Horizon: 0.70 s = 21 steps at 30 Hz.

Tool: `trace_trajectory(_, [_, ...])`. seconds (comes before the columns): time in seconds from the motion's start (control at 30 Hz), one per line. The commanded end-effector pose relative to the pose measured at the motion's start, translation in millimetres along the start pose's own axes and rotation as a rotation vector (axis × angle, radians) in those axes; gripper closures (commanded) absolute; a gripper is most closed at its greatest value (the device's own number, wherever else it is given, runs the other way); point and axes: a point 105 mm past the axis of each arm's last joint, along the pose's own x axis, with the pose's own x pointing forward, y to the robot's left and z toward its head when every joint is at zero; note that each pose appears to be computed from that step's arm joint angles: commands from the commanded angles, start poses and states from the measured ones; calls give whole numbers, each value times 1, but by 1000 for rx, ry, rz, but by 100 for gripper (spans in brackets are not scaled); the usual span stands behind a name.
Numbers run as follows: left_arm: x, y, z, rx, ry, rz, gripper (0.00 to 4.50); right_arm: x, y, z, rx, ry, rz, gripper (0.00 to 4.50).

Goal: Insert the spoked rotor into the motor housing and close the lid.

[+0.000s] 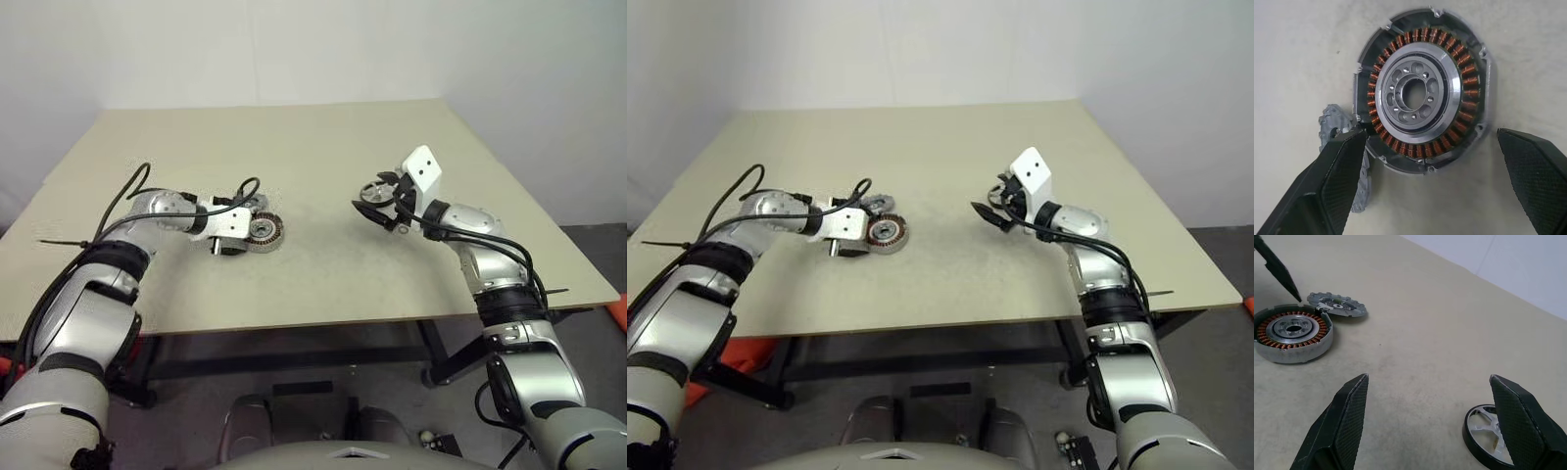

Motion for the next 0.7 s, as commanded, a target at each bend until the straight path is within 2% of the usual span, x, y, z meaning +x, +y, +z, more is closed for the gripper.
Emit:
trace_trajectory(0.03, [-4, 19, 13, 72, -2, -15, 0, -2, -6, 20, -33, -64, -24, 6])
trace_trajectory(0.17, [-6, 24, 20, 92, -7, -79, 0, -2, -5, 21, -32, -72, -36, 6])
trace_trajectory(0.4, [-14, 25, 18, 100, 18, -148, 0, -7, -2, 20, -13, -103, -100, 6])
trace_trajectory(0.7, [-13, 29, 26, 116, 7, -166, 0, -11, -1, 17, -8, -109, -150, 6])
